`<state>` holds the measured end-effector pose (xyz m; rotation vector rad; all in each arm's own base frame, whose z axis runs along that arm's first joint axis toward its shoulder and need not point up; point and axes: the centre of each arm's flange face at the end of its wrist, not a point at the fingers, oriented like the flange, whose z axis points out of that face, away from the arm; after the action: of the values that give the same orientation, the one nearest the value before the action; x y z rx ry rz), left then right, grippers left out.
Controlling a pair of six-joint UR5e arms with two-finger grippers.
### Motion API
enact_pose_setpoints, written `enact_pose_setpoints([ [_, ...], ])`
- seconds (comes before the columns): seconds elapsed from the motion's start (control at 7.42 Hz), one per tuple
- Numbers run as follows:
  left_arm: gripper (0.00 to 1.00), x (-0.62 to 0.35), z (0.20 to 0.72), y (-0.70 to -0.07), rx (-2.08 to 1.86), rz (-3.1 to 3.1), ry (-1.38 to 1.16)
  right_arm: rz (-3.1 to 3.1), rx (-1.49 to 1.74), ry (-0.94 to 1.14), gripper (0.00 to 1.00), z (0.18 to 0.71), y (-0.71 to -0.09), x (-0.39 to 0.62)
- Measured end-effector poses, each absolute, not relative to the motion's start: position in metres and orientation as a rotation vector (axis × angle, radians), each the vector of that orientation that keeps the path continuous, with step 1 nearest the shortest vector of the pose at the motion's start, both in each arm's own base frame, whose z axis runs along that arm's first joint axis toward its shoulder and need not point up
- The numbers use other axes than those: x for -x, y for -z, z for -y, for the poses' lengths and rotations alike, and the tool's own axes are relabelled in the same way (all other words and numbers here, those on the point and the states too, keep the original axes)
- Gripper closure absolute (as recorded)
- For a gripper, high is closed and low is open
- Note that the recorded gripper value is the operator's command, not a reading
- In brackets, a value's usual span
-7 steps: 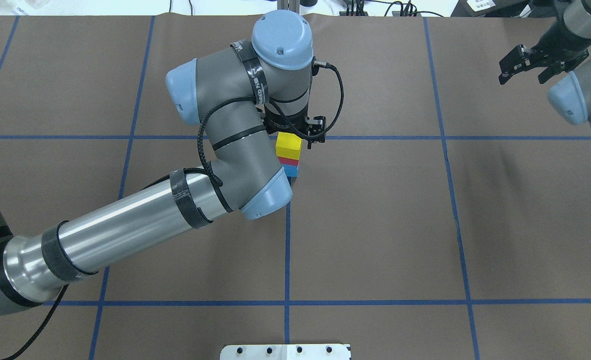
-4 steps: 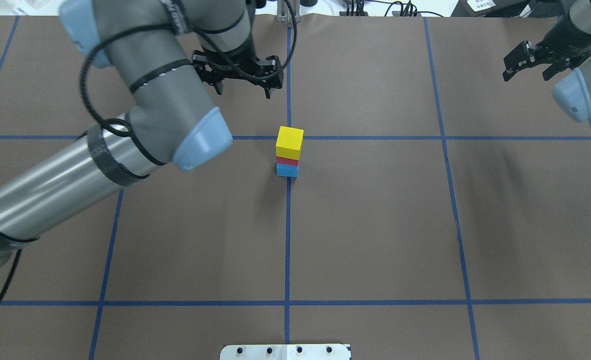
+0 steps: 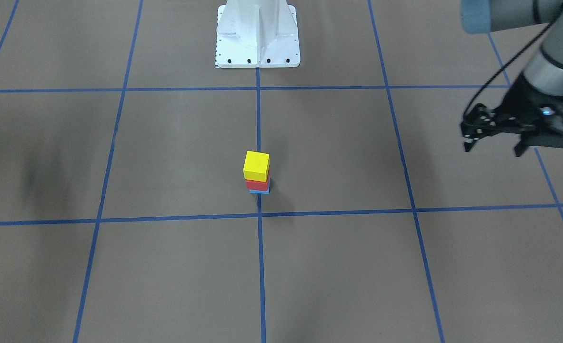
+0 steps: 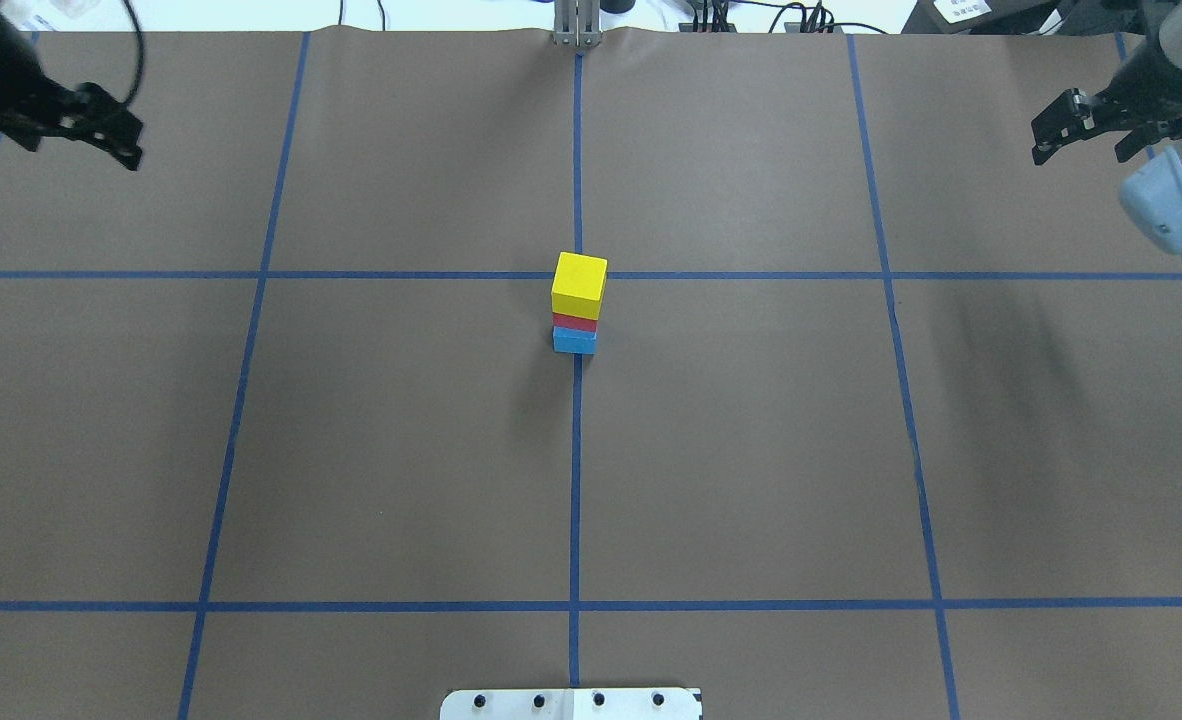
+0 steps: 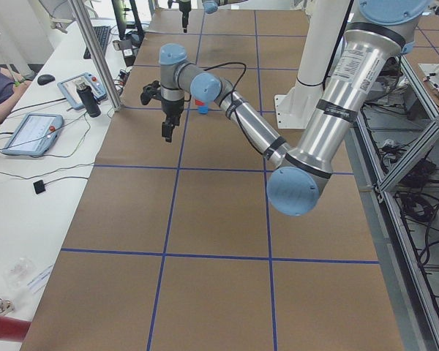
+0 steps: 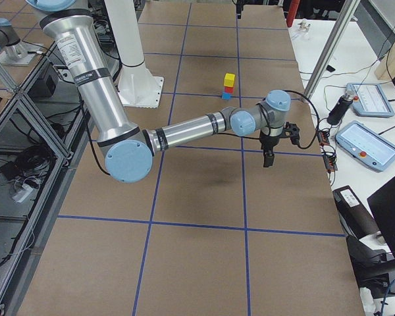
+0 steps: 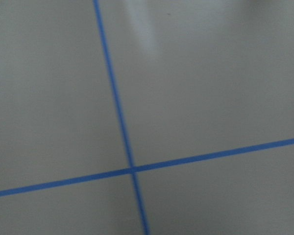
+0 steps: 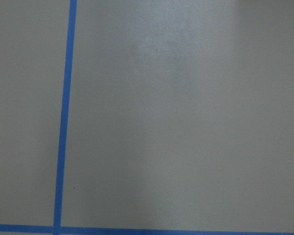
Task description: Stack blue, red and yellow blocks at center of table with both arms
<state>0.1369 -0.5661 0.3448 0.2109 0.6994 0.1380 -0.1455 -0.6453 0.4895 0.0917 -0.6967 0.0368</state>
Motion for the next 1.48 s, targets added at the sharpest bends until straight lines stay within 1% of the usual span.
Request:
enact_pose_setpoints([
  [0.27, 0.0, -0.047, 0.576, -0.453, -0.163, -0.635, -0.192, 0.682, -0.091, -0.076, 0.01, 0.634, -0.522, 0.099],
  [0.54, 0.0, 0.013, 0.574, -0.524, -0.146, -0.63, -0.225, 0.746, -0.09, -0.009, 0.01, 0.605, -0.568, 0.03],
  [0.67, 0.0, 0.032, 0.569, -0.548, -0.137, -0.665, -0.214, 0.758, -0.095, 0.011, 0.01, 0.585, -0.594, -0.003],
  [0.94, 0.0, 0.05, 0.544, -0.603, -0.149, -0.713, -0.208, 0.765, -0.076, 0.019, 0.01, 0.548, -0.633, -0.035],
  [1.21, 0.0, 0.053, 0.525, -0.644, -0.184, -0.717, -0.218, 0.78, -0.06, -0.002, 0.01, 0.524, -0.649, -0.047],
  [1.48, 0.0, 0.053, 0.521, -0.657, -0.192, -0.714, -0.216, 0.777, -0.056, -0.017, 0.01, 0.508, -0.654, -0.054],
])
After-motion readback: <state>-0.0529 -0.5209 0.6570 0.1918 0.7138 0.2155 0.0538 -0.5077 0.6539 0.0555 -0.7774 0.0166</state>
